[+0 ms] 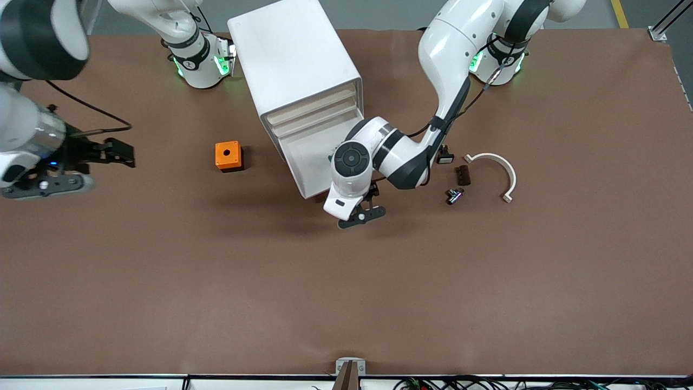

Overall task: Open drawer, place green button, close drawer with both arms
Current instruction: 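Raise the right gripper away while the left gripper pushes the drawer front, then push the drawer fully into the cabinet with the left gripper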

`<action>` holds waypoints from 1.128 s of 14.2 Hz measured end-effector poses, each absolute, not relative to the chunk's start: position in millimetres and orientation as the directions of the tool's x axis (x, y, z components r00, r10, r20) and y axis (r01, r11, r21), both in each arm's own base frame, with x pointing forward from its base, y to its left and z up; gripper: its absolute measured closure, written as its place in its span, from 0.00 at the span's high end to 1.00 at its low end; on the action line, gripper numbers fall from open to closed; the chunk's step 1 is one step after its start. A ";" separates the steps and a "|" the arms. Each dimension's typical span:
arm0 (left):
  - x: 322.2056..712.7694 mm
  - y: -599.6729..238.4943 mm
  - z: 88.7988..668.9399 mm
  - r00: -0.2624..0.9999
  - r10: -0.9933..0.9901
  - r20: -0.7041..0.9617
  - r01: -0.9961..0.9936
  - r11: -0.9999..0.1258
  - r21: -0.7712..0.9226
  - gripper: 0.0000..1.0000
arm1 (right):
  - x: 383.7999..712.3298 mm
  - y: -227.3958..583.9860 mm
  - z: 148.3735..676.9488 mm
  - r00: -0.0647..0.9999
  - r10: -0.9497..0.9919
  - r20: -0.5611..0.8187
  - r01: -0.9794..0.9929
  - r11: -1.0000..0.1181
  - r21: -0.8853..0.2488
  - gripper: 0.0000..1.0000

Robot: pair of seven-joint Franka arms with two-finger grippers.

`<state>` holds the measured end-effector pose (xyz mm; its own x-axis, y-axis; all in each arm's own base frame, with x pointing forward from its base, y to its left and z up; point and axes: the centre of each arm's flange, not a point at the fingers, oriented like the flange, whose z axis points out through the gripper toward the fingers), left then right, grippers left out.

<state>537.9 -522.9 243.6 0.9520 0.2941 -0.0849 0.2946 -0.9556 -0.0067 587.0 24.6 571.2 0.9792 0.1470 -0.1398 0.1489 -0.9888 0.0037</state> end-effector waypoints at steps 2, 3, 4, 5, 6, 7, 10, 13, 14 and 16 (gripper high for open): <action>527.9 -530.2 239.7 0.955 0.280 -0.101 0.281 -0.960 -0.007 1.00 | 587.7 -1.2 571.6 0.978 0.158 -0.138 0.159 -0.987 -0.004 1.00; 522.4 -534.6 238.4 0.956 0.272 -0.111 0.273 -0.962 -0.006 1.00 | 587.7 -6.5 571.6 0.978 0.157 -0.138 0.158 -0.987 -0.005 1.00; 516.6 -539.1 236.9 0.957 0.263 -0.121 0.265 -0.964 -0.004 1.00 | 587.7 -7.6 571.6 0.978 0.156 -0.138 0.157 -0.988 -0.005 1.00; 510.5 -543.5 235.3 0.958 0.255 -0.131 0.256 -0.967 -0.003 1.00 | 587.7 -6.7 571.7 0.978 0.157 -0.138 0.158 -0.987 -0.005 1.00; 505.2 -547.3 233.8 0.959 0.248 -0.139 0.250 -0.968 -0.002 1.00 | 587.7 -5.6 571.7 0.978 0.157 -0.138 0.158 -0.987 -0.005 1.00; 500.6 -550.7 232.8 0.959 0.242 -0.147 0.244 -0.970 0.000 1.00 | 587.9 -5.4 572.2 0.979 0.154 -0.136 0.155 -0.988 -0.004 1.00; 487.4 -560.4 230.7 0.958 0.232 -0.168 0.236 -0.972 0.004 1.00 | 589.6 -24.1 589.1 0.988 0.118 -0.098 0.118 -0.993 0.003 1.00; 472.1 -570.3 227.7 0.946 0.250 -0.205 0.257 -0.966 0.006 1.00 | 586.7 -51.6 606.5 0.994 0.071 -0.079 0.072 -0.997 0.006 1.00; 468.6 -572.1 226.5 0.938 0.262 -0.227 0.271 -0.963 0.010 1.00 | 583.7 -56.6 607.7 0.993 0.062 -0.095 0.063 -0.998 0.003 1.00; 463.1 -574.2 223.5 0.916 0.291 -0.276 0.308 -0.951 0.017 1.00 | 577.2 -67.5 609.2 0.991 0.043 -0.124 0.043 -0.999 -0.002 1.00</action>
<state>463.1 -574.2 223.5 0.9158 0.2914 -0.2765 0.3079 -0.9513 0.0174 577.2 -67.5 609.2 0.9914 0.0427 -0.1240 0.0428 -0.9991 -0.0019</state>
